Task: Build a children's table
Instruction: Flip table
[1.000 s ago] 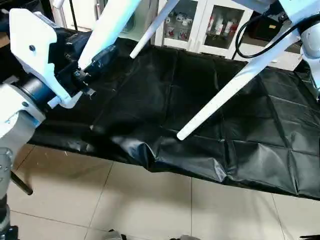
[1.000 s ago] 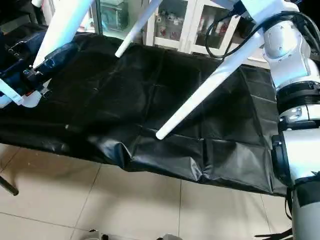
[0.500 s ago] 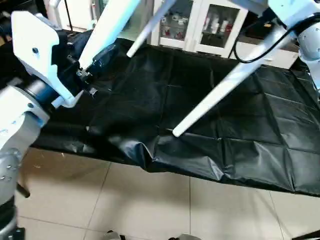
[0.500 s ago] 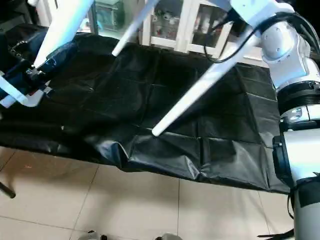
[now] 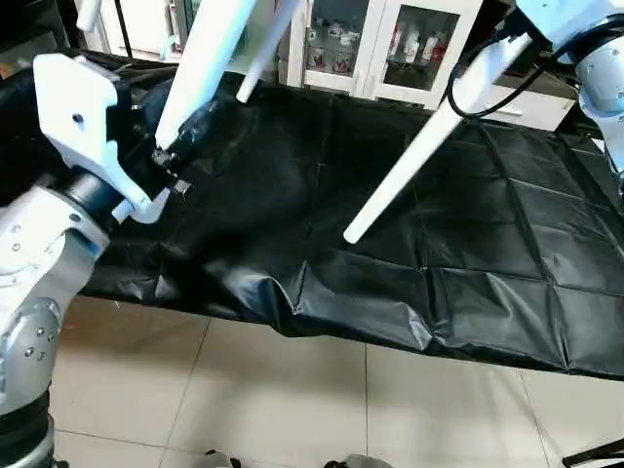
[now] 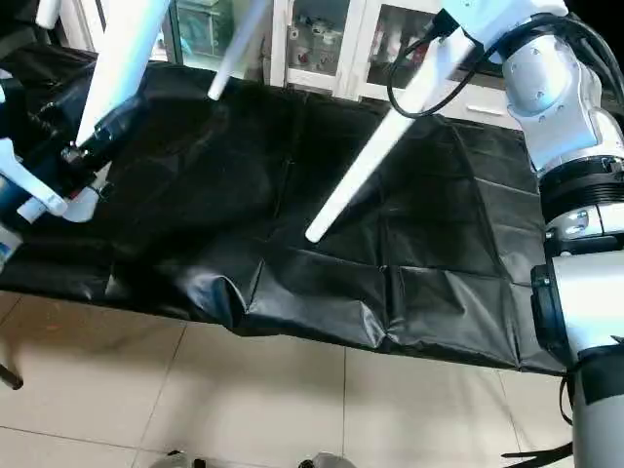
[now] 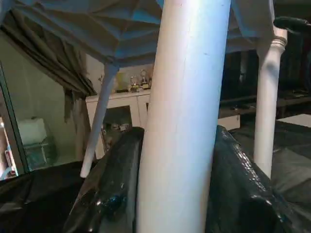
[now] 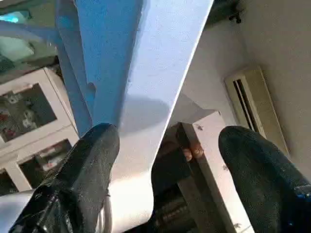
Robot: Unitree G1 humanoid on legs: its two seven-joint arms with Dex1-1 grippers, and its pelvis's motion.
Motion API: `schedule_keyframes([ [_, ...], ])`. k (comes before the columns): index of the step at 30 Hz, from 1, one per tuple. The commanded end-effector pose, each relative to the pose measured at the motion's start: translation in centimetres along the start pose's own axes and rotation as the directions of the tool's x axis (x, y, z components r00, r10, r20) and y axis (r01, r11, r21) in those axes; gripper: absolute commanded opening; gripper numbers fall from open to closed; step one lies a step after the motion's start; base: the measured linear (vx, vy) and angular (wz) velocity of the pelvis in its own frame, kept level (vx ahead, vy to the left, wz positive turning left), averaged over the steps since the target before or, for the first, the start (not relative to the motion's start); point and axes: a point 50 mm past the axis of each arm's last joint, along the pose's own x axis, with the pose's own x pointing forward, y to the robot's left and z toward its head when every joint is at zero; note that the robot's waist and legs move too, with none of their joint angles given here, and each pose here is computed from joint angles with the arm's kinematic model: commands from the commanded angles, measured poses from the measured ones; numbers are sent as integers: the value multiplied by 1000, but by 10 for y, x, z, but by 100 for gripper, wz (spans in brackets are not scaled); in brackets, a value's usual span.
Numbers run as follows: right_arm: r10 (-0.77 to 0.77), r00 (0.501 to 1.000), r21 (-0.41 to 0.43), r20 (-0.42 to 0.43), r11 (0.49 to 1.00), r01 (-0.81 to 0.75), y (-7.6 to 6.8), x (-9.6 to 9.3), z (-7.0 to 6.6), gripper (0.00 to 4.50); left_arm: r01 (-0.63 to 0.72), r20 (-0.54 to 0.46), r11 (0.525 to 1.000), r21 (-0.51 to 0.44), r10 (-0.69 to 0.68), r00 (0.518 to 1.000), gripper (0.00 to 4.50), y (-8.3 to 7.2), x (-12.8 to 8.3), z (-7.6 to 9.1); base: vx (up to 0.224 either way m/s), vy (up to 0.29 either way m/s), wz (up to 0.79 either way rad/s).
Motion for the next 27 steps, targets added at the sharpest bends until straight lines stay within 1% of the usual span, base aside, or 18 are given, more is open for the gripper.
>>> schedule_keyframes([
  [1, -6, 1000, 50, 13, 999, 5, 1, -4, -2, 364, -45, 12, 999, -31, 45, 999, 172, 3, 0, -5, 0, 0, 0],
  [3, -6, 1000, 105, 20, 994, 4, 5, -5, -2, 364, -42, 9, 998, -36, 42, 999, 172, 1, 1, -10, 0, 0, 0],
  [4, -5, 1000, 156, 24, 988, 2, 8, -7, -2, 364, -38, 6, 998, -41, 38, 999, 172, -1, 1, -13, 0, 0, 0],
  [5, -5, 1000, 159, 25, 987, 1, 9, -7, -2, 364, -38, 6, 998, -42, 38, 999, 172, -1, 1, -13, 0, 0, 0],
  [6, 10, 999, 213, 38, 977, -18, 16, -10, -2, 364, -32, 3, 998, -54, 32, 999, 172, -2, 1, -18, 0, 0, 0],
  [7, 16, 999, 237, 44, 971, -26, 20, -12, -3, 364, -25, 0, 998, -54, 25, 1000, 172, -3, 1, -21, 0, 0, 0],
  [8, 16, 999, 237, 44, 971, -26, 20, -12, -3, 364, -25, 0, 998, -54, 25, 1000, 172, -3, 1, -21, 0, 0, 0],
  [10, 30, 998, 270, 55, 962, -44, 25, -15, -3, 364, -25, 0, 998, -61, 26, 1000, 172, -4, 1, -24, 0, 0, 0],
  [12, 67, 994, 330, 81, 940, -90, 40, -22, -2, 364, -16, -8, 998, -64, 15, 1000, 172, -6, 2, -31, 0, 0, 0],
  [15, 82, 993, 337, 81, 936, -104, 48, -27, -2, 364, -6, -11, 998, -66, 5, 1000, 170, -7, 2, -35, 0, 0, 0],
  [20, 131, 990, 399, 53, 906, -141, 69, -40, -9, 364, 9, -27, 998, -66, -11, 1000, 166, -11, 4, -47, 0, 0, 0],
  [23, 152, 987, 422, 47, 893, -157, 75, -48, -9, 364, 17, -21, 997, -70, -19, 1000, 166, -16, 9, -52, 0, 0, 0],
  [26, 172, 985, 479, 27, 863, -164, 84, -54, -12, 364, 30, -17, 997, -77, -31, 999, 163, -21, 14, -57, 0, 0, 0],
  [27, 196, 980, 512, 19, 840, -177, 91, -59, -13, 364, 33, -16, 996, -83, -35, 999, 163, -24, 16, -60, 0, 0, 0],
])
